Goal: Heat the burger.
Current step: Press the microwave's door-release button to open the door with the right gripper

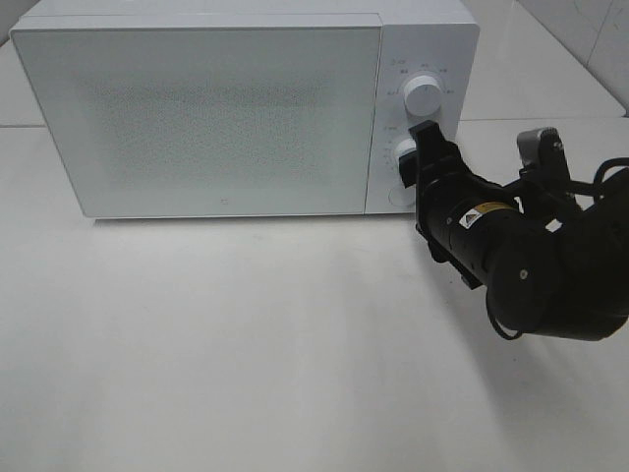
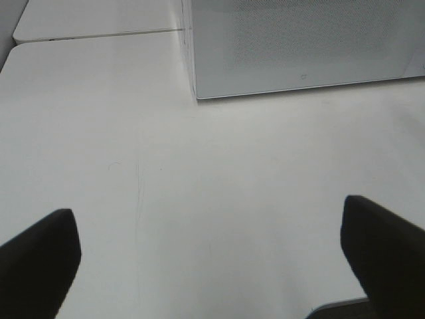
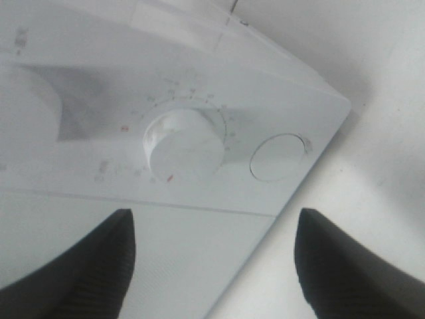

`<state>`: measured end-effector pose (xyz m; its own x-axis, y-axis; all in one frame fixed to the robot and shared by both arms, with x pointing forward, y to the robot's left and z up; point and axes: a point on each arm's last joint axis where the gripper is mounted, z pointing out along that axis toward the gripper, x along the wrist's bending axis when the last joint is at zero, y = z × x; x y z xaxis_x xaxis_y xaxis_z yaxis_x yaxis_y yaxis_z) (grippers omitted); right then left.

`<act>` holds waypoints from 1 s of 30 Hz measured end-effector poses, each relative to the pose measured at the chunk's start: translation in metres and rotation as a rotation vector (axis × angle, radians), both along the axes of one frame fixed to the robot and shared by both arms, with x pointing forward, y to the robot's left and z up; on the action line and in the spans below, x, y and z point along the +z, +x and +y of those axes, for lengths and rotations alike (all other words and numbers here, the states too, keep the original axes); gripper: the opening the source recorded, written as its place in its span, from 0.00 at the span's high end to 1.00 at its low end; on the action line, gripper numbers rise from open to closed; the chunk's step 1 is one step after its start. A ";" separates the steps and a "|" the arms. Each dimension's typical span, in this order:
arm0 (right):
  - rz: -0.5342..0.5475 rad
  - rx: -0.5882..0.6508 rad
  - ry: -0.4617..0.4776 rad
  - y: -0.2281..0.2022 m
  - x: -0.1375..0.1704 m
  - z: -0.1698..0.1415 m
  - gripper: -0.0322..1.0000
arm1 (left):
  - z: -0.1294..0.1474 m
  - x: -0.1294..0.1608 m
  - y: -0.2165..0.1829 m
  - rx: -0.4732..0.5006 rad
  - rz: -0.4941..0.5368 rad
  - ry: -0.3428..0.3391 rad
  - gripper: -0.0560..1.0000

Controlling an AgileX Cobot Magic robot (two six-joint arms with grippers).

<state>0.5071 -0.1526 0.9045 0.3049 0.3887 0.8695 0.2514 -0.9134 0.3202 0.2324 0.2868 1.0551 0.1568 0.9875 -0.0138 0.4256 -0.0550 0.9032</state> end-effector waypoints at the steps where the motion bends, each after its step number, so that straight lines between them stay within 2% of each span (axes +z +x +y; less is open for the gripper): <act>1: 0.020 0.038 -0.041 -0.002 0.003 0.001 0.33 | 0.000 0.000 0.000 0.000 0.000 0.000 0.01; 2: 0.020 0.038 -0.041 -0.002 0.003 0.001 0.33 | 0.000 0.000 0.000 0.000 0.000 0.000 0.01; 3: 0.056 0.123 -0.139 -0.007 0.007 0.003 0.33 | 0.000 0.000 0.000 0.000 0.000 0.000 0.01; 4: 0.056 0.123 -0.139 -0.007 0.007 0.003 0.33 | 0.000 0.000 0.000 0.000 0.000 0.000 0.01; 6: 0.103 0.252 -0.277 -0.014 0.013 0.005 0.33 | 0.000 0.000 0.000 0.000 0.000 0.000 0.01; 7: 0.103 0.252 -0.277 -0.014 0.013 0.005 0.33 | 0.000 0.000 0.000 0.000 0.000 0.000 0.01; 8: 0.131 0.336 -0.359 -0.019 0.016 0.006 0.33 | 0.000 0.000 0.000 0.000 0.000 0.000 0.01; 9: 0.137 0.377 -0.402 -0.021 0.017 0.006 0.33 | 0.000 0.000 0.000 0.000 0.000 0.000 0.01; 10: 0.137 0.377 -0.402 -0.021 0.017 0.006 0.33 | 0.000 0.000 0.000 0.000 0.000 0.000 0.01; 11: 0.151 0.442 -0.467 -0.024 0.019 0.005 0.33 | 0.000 0.000 0.000 0.000 0.000 0.000 0.01; 13: 0.162 0.476 -0.499 -0.025 0.020 0.004 0.33 | 0.000 0.000 0.000 0.000 0.000 0.000 0.01; 14: 0.183 0.538 -0.558 -0.027 0.021 0.000 0.33 | 0.000 0.000 0.000 0.000 0.000 0.000 0.01; 20: 0.226 0.684 -0.667 -0.033 0.025 -0.009 0.33 | 0.000 0.000 0.000 0.000 0.000 0.000 0.01; 22: 0.245 0.794 -0.733 -0.038 0.028 -0.014 0.33 | 0.000 0.000 0.000 0.000 0.000 0.000 0.01; 23: 0.245 0.794 -0.733 -0.038 0.028 -0.014 0.33 | 0.000 0.000 0.000 0.000 0.000 0.000 0.01; 25: 0.275 0.894 -0.785 -0.045 0.032 -0.019 0.33 | 0.000 0.000 0.000 0.001 0.000 0.001 0.01; 30: 0.300 1.011 -0.854 -0.058 0.041 -0.024 0.33 | 0.000 0.000 0.000 0.001 0.000 0.001 0.01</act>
